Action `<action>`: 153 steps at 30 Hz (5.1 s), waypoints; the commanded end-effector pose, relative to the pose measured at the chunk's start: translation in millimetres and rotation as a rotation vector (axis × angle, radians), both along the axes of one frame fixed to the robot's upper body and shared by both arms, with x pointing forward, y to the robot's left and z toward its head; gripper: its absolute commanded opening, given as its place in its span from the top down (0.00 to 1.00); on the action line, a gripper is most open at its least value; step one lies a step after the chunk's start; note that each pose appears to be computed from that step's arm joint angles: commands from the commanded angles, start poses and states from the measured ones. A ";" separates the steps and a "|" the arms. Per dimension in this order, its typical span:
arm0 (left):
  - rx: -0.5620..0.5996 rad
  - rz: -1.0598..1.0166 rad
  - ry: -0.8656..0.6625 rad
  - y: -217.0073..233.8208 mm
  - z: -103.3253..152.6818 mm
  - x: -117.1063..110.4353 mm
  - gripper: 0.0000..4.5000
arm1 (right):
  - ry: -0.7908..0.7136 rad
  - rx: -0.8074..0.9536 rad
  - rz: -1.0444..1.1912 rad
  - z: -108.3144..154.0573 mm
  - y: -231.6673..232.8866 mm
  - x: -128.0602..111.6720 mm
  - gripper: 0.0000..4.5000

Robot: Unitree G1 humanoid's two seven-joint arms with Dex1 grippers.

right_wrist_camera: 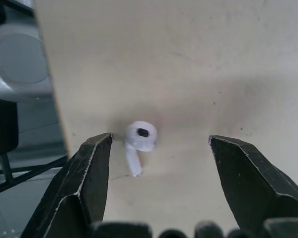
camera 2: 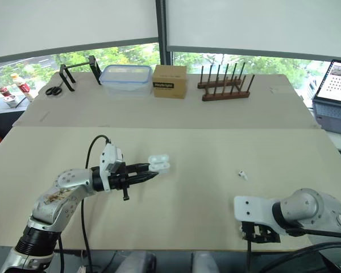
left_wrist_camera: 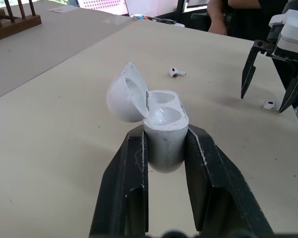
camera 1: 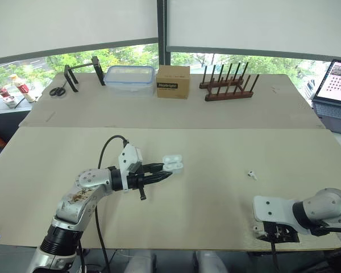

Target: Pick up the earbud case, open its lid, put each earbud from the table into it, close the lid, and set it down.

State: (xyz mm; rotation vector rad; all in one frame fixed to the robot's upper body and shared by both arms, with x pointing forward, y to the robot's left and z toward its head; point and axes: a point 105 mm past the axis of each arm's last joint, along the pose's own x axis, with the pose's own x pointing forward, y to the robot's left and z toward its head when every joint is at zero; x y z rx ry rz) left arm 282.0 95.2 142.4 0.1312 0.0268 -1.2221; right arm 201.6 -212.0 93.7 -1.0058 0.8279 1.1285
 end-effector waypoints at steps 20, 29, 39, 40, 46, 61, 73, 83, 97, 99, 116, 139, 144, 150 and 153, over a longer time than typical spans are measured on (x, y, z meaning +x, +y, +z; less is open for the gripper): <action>-0.002 -0.019 -0.035 -3.4 8.5 -2.4 0.89 | -0.005 0.040 0.007 2.1 10.1 0.5 0.93; -0.039 0.005 -0.057 -5.2 14.4 7.7 0.89 | -0.095 0.360 0.064 55.4 58.1 28.5 0.93; -0.117 0.097 -0.184 -12.5 41.9 39.4 0.89 | -0.226 1.144 -0.084 144.0 150.9 75.1 0.93; -0.125 0.106 -0.199 -12.9 44.4 41.8 0.89 | -0.233 1.203 -0.106 148.9 157.3 78.1 0.93; -0.177 0.164 -0.265 -14.5 55.3 51.9 0.89 | -0.225 1.451 -0.245 157.0 183.9 91.0 0.93; -0.204 0.190 -0.273 -10.8 53.8 55.2 0.89 | -0.337 1.515 -0.438 139.7 178.5 114.4 0.93; -0.195 0.193 -0.276 -14.0 54.1 56.1 0.89 | -0.401 1.469 -0.457 125.9 186.1 118.3 0.93; -0.202 0.198 -0.281 -13.1 58.4 54.9 0.89 | -0.431 1.453 -0.459 118.2 190.4 119.5 0.93; -0.178 0.217 -0.289 -10.1 57.3 55.1 0.89 | -0.476 1.453 -0.412 131.5 190.8 108.9 0.93; -0.183 0.225 -0.287 -8.9 57.5 55.4 0.89 | -0.483 1.457 -0.408 135.5 186.6 107.0 0.93; -0.127 0.185 -0.233 -4.0 37.2 43.3 0.89 | -0.220 0.844 0.011 89.2 107.8 43.8 0.93; -0.125 0.141 -0.154 -9.4 25.3 18.2 0.89 | 0.028 0.350 0.134 -8.8 -8.8 5.4 0.93; -0.122 0.140 -0.148 -9.1 24.0 17.2 0.89 | 0.036 0.353 0.134 -9.1 -8.1 8.5 0.81; -0.120 0.140 -0.144 -8.8 23.1 16.9 0.89 | 0.022 0.330 0.145 -8.4 -10.0 10.5 0.47; -0.118 0.140 -0.142 -8.8 22.2 16.6 0.89 | 0.018 0.315 0.160 -1.2 -8.4 8.6 0.47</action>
